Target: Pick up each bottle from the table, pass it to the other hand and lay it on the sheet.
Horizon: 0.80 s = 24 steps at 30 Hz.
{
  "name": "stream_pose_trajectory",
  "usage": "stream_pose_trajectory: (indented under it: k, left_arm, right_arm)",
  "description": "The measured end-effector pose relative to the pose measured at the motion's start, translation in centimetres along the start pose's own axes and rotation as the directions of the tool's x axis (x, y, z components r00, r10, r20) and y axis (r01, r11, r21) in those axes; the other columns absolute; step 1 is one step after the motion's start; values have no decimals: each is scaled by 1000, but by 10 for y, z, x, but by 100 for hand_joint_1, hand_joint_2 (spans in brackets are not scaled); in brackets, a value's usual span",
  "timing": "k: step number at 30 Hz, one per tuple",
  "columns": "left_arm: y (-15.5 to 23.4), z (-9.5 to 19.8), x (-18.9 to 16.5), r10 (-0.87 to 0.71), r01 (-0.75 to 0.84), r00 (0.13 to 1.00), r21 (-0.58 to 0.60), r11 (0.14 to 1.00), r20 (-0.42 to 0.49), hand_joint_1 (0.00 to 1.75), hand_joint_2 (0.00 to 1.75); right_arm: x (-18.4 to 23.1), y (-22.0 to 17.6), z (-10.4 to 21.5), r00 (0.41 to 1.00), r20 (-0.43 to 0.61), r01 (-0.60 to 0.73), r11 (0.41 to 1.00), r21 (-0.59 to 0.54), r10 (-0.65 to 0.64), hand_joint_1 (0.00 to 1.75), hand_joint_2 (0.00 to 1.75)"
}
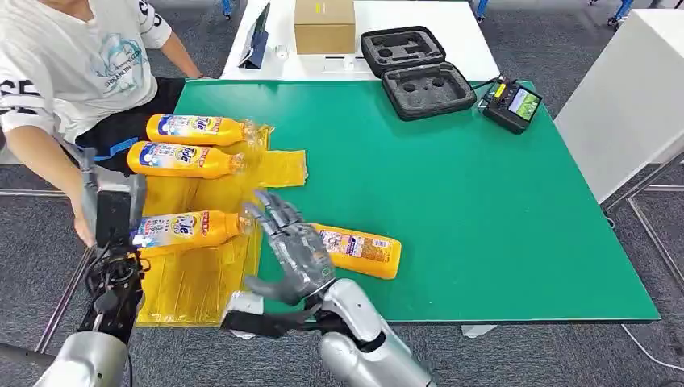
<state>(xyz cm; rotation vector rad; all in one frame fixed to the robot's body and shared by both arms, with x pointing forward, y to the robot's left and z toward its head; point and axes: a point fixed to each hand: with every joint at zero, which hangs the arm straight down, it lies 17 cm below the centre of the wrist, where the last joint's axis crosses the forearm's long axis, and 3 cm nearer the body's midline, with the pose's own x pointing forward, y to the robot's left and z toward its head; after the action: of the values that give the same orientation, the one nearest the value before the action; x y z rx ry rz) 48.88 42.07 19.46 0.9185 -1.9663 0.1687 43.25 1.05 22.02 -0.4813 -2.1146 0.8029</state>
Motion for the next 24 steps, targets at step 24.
stream_pose_trajectory:
  k: [24]
  left_arm:
    - [62,40,25,13,-20,998,119,993,54,0,175]
  right_arm:
    - [-174,47,56,854,-416,-160,918,363,313,0,175]
